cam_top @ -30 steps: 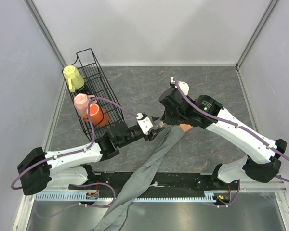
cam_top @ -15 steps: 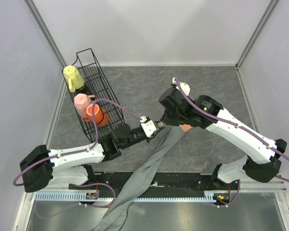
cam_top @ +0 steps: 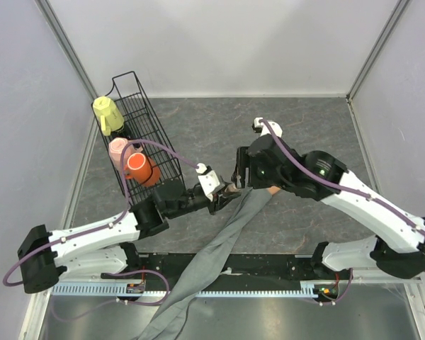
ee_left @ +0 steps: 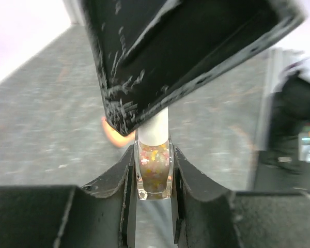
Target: Paint the nails
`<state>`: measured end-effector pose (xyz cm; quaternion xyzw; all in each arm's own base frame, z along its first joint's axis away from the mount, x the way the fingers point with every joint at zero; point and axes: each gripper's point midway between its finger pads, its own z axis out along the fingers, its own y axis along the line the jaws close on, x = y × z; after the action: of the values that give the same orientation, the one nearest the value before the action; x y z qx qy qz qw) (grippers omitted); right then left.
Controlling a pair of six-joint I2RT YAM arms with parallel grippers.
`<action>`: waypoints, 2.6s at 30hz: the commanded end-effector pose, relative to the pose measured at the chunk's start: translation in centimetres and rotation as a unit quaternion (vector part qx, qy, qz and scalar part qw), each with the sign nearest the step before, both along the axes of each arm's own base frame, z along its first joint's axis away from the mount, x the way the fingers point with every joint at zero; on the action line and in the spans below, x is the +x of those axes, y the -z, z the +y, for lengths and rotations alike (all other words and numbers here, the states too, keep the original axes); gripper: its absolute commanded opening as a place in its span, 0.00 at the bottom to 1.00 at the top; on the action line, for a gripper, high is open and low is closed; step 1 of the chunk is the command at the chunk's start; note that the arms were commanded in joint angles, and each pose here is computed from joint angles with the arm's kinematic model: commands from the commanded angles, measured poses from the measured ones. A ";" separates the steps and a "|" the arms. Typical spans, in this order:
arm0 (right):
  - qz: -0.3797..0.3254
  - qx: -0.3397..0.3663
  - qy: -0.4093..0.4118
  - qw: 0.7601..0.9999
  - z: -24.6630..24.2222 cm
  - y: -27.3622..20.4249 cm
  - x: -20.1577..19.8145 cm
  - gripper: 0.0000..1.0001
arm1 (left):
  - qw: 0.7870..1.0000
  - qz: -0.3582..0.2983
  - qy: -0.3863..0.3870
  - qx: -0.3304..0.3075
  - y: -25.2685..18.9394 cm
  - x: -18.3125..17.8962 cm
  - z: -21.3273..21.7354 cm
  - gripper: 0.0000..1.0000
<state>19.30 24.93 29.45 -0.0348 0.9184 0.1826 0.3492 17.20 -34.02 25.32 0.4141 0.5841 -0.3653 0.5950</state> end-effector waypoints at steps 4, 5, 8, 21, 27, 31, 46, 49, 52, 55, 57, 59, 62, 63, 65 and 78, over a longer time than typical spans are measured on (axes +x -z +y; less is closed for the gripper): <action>-0.102 0.071 -0.118 0.985 2.1 -4.4 -0.5 0.77 | 0.986 0.161 0.039 -0.035 -2.3 -3.2 0.4 0.02; -0.105 0.074 -0.119 0.985 2.4 -4.6 -0.3 0.76 | 0.981 0.189 0.011 -0.042 -2.2 -2.5 0.7 0.02; -0.113 0.091 -0.122 0.982 3.2 -5.6 -0.2 0.69 | 0.969 0.236 -0.045 -0.052 -2.3 -1.3 1.3 0.02; -0.127 0.080 -0.134 0.980 4.7 -4.8 0.3 0.46 | 0.963 0.245 -0.033 -0.110 -4.9 -1.0 2.0 0.02; -0.117 0.080 -0.131 0.981 5.3 -4.3 0.5 0.47 | 0.967 0.217 -0.021 -0.129 -5.7 -1.5 2.6 0.02; -0.112 0.088 -0.144 0.979 6.0 -4.3 0.3 0.44 | 0.972 0.196 -0.017 -0.127 -5.9 -1.7 3.0 0.02; -0.218 0.135 -0.395 0.882 7.1 -6.7 -6.0 0.00 | 0.957 0.139 0.220 -0.129 -10.8 -10.0 4.2 0.02; -0.260 0.221 -0.522 0.782 7.9 -8.3 -11.2 0.00 | 0.918 0.130 0.356 -0.112 -12.1 -15.3 5.9 0.02; -0.260 0.283 -0.621 0.683 8.1 -9.2 -15.6 0.00 | 0.899 0.123 0.403 -0.119 -13.5 -17.6 7.5 0.02; -0.271 0.291 -0.635 0.662 8.3 -9.1 -15.9 0.00 | 0.906 0.122 0.386 -0.123 -14.3 -17.6 8.0 0.02; -0.279 0.283 -0.629 0.668 8.6 -8.9 -15.4 0.00 | 0.916 0.121 0.361 -0.126 -14.5 -17.1 8.3 0.02; -0.285 0.279 -0.623 0.673 8.8 -9.0 -15.0 0.00 | 0.927 0.112 0.331 -0.135 -15.1 -16.5 8.6 0.02; -0.296 0.265 -0.548 0.736 9.2 -10.0 -12.1 0.12 | 0.954 0.113 0.241 -0.140 -14.9 -13.6 8.4 0.02; -0.282 0.247 -0.521 0.767 9.1 -9.5 -10.9 0.24 | 0.967 0.103 0.180 -0.148 -15.2 -11.5 8.6 0.02; -0.278 0.219 -0.411 0.840 8.5 -10.5 -6.9 0.50 | 0.979 0.115 0.096 -0.138 -13.9 -8.8 9.0 0.02; -0.171 0.124 -0.107 0.972 8.9 -10.1 -1.8 0.61 | 0.979 0.083 -0.153 -0.111 -10.8 0.9 10.7 0.02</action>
<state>15.71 34.94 39.63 -0.2088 0.7653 0.4119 0.4483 15.58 -24.41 35.00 0.2471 0.6416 -0.4208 0.5918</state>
